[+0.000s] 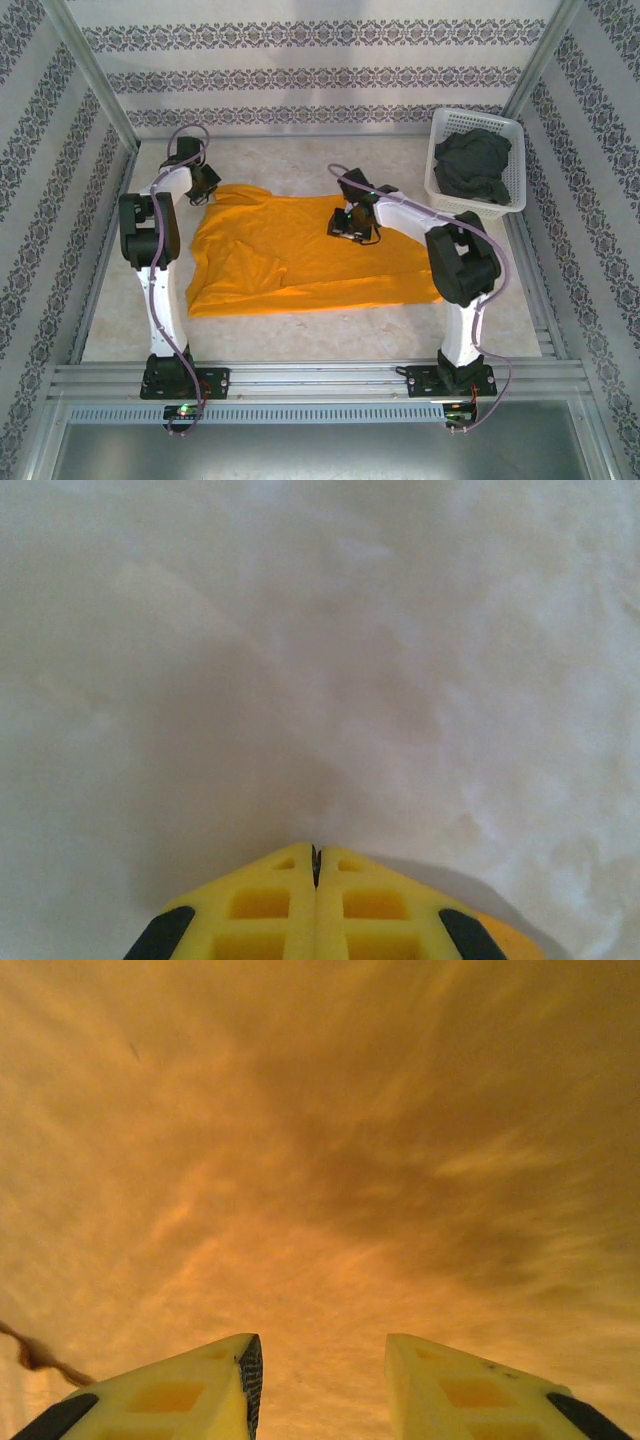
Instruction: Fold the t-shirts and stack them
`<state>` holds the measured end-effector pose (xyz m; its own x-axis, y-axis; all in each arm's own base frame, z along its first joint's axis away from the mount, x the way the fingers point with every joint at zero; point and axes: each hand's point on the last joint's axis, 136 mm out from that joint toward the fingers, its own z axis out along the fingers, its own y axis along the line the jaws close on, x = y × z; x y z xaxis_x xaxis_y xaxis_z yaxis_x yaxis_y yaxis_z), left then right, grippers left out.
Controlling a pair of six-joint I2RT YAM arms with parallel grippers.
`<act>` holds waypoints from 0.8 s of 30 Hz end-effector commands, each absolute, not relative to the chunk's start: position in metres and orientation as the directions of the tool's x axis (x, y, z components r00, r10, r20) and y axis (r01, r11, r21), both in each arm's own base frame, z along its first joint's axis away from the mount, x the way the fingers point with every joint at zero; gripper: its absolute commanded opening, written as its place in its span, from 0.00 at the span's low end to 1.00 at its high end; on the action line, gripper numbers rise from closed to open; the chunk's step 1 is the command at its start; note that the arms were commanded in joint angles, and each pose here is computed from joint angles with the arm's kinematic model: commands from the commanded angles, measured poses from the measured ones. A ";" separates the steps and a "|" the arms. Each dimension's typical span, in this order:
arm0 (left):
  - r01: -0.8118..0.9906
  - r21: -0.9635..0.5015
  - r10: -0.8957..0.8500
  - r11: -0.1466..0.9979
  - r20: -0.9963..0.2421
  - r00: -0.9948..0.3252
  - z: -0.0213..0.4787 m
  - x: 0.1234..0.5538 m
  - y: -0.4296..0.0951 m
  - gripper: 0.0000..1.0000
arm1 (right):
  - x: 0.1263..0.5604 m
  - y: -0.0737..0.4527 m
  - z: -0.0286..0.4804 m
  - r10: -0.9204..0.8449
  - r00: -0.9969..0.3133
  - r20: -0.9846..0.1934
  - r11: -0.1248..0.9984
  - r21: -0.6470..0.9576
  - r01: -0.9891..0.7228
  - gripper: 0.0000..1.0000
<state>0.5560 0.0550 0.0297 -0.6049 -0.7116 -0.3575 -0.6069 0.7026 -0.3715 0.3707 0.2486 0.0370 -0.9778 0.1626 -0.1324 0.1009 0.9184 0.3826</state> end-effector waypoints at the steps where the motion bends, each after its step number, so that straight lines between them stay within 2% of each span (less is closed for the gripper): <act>1: -0.594 -0.424 -0.730 0.684 -0.391 -0.561 0.056 0.560 0.068 0.00 | 0.352 0.272 0.013 0.136 -0.990 -0.023 0.913 0.392 0.116 0.39; 12: -0.619 -0.451 -0.764 0.644 -0.428 -0.483 0.079 0.556 0.118 0.00 | 0.327 0.353 0.010 0.031 -0.997 0.069 0.869 0.491 0.061 0.39; 16: -0.601 -0.475 -0.766 0.642 -0.428 -0.480 0.084 0.561 0.117 0.00 | 0.334 0.368 0.027 0.023 -0.999 0.032 0.844 0.534 0.037 0.39; 20: -0.598 -0.497 -0.777 0.629 -0.418 -0.470 0.086 0.562 0.113 0.00 | 0.366 0.343 0.052 0.078 -0.996 -0.047 0.842 0.538 0.041 0.41; 24: -0.574 -0.546 -0.792 0.610 -0.393 -0.467 0.088 0.561 0.097 0.00 | 0.414 0.276 0.069 0.186 -0.970 -0.155 0.875 0.475 0.092 0.42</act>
<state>0.5546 0.1091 0.0623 -0.4943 -0.7825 -0.3785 -0.6227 0.6226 -0.4739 0.3715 0.3282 0.0352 -0.9946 0.0976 -0.0342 0.0661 0.8542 0.5157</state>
